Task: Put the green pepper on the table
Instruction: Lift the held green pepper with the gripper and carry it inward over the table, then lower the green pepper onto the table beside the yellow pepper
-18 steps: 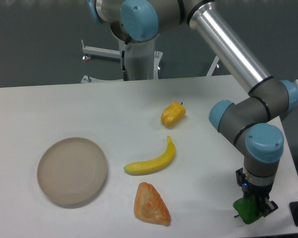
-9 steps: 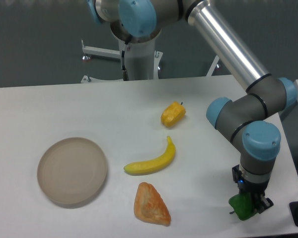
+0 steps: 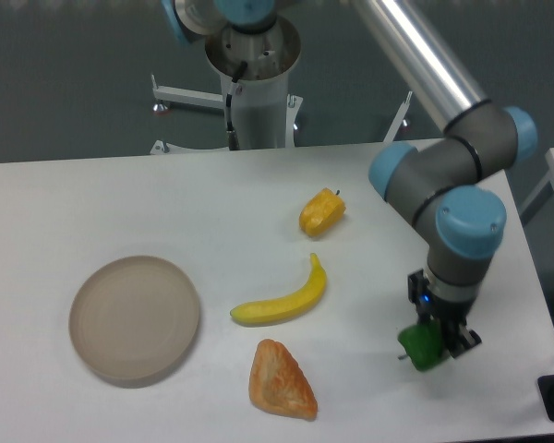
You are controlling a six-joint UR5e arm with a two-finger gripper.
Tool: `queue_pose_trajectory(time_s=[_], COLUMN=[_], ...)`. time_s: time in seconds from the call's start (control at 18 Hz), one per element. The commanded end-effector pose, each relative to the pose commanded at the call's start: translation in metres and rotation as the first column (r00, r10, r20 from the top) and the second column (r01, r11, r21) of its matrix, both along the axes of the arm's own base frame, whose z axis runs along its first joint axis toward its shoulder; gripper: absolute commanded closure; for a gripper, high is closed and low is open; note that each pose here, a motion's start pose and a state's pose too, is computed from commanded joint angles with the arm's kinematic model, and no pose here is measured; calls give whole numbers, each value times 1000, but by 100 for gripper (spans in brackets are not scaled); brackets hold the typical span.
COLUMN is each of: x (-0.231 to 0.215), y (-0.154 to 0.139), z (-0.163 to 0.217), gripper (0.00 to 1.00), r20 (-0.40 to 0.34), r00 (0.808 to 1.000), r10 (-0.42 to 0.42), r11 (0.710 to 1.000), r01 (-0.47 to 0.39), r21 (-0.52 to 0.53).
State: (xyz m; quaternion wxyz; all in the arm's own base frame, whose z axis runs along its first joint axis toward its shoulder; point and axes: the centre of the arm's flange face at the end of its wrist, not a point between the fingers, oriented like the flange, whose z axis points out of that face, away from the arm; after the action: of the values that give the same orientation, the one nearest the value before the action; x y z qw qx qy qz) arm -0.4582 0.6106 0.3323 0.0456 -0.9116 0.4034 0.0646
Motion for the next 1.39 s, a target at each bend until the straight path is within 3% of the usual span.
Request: queue_pose_trajectory(time_s=[0.28, 0.72, 1.39], x=[22, 15, -1], y=[-28, -64, -90], z=[2, 3, -21], gripper=[52, 52, 52], r20=[51, 73, 146], r00=[999, 997, 988], r10=[2, -25, -39], r11=[1000, 1000, 998], r01=[-2, 24, 33], r21=[8, 13, 44])
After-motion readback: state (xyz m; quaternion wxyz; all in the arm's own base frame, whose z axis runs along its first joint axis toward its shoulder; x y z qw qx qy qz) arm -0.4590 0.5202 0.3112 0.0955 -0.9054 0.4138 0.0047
